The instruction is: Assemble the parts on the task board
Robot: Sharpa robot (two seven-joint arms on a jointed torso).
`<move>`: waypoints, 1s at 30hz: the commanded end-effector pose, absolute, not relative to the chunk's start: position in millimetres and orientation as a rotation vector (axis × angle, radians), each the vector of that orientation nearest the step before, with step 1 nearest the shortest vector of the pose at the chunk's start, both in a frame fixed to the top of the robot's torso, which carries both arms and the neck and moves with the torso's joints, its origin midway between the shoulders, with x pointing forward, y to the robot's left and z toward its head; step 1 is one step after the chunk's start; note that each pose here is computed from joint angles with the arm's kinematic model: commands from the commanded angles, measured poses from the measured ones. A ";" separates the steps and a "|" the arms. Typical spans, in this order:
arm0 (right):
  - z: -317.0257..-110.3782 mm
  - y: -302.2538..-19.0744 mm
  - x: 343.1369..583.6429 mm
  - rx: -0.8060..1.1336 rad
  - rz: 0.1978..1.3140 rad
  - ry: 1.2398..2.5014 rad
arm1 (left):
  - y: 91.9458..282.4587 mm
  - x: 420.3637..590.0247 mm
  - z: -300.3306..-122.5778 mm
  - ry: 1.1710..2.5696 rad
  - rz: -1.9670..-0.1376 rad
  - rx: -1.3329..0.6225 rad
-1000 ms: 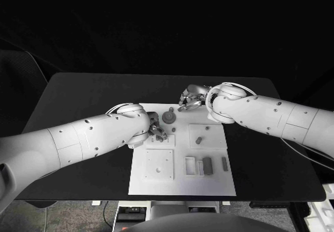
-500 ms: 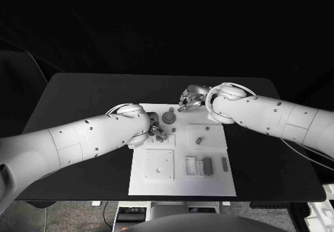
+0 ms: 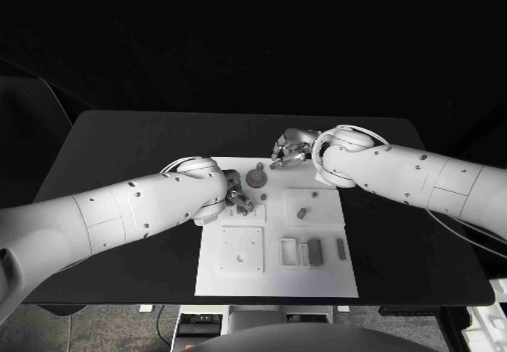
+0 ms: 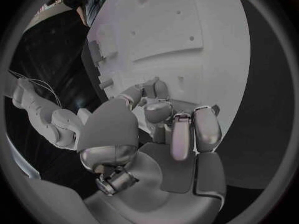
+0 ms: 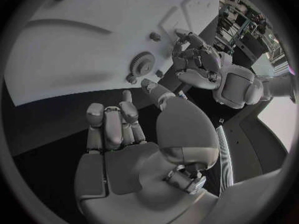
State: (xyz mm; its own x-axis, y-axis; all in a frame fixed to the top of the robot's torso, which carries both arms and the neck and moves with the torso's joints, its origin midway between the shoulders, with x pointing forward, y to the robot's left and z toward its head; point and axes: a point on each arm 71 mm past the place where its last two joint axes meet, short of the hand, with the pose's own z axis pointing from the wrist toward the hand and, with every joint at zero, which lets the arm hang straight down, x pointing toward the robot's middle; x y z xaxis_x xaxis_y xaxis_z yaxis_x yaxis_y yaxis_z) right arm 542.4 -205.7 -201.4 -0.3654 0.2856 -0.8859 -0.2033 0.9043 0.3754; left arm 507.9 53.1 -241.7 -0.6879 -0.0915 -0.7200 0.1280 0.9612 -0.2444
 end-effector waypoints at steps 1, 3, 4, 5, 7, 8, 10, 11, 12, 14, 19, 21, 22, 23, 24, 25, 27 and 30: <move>-202.1 -205.0 541.9 0.046 0.509 1.886 | 51.6 504.3 -247.3 2.331 -0.352 0.034; -202.1 -204.8 541.9 0.046 0.509 1.886 | 51.8 504.4 -247.4 2.329 -0.353 0.031; -202.1 -204.9 541.9 0.046 0.509 1.886 | 51.9 504.4 -247.4 2.329 -0.354 0.030; -202.1 -204.9 541.9 0.046 0.509 1.886 | 51.8 504.4 -247.4 2.328 -0.355 0.028; -202.1 -205.0 541.9 0.046 0.509 1.886 | 51.8 504.4 -247.4 2.328 -0.358 0.025; -202.1 -205.0 542.0 0.046 0.509 1.886 | 51.7 504.3 -247.5 2.330 -0.359 0.025; -202.1 -205.1 542.0 0.046 0.508 1.886 | 51.5 504.1 -247.6 2.332 -0.360 0.027; -202.1 -205.1 542.0 0.046 0.509 1.886 | 51.4 503.9 -247.6 2.333 -0.361 0.025; -202.1 -205.1 542.0 0.047 0.508 1.886 | 51.3 503.8 -247.6 2.334 -0.362 0.025; -202.1 -205.3 542.0 0.047 0.508 1.886 | 51.3 503.8 -247.8 2.336 -0.365 0.024; -202.2 -205.3 542.1 0.047 0.508 1.886 | 50.9 503.9 -247.6 2.335 -0.377 0.012; -202.2 -205.2 542.1 0.047 0.508 1.886 | 50.7 503.8 -247.6 2.334 -0.379 0.010; -202.2 -205.2 542.1 0.047 0.508 1.886 | 50.6 503.9 -247.5 2.334 -0.379 0.010; -202.2 -205.2 542.1 0.047 0.508 1.886 | 50.7 503.9 -247.6 2.334 -0.379 0.010; -202.2 -205.1 542.0 0.046 0.508 1.886 | 50.6 503.9 -247.6 2.336 -0.379 0.010; -202.2 -205.2 542.1 0.047 0.508 1.886 | 50.8 503.8 -247.7 2.336 -0.379 0.010; -202.1 -205.5 542.0 0.047 0.508 1.886 | 50.7 503.7 -247.7 2.337 -0.379 0.009; -202.1 -205.6 542.1 0.047 0.507 1.886 | 50.8 503.8 -247.7 2.337 -0.379 0.008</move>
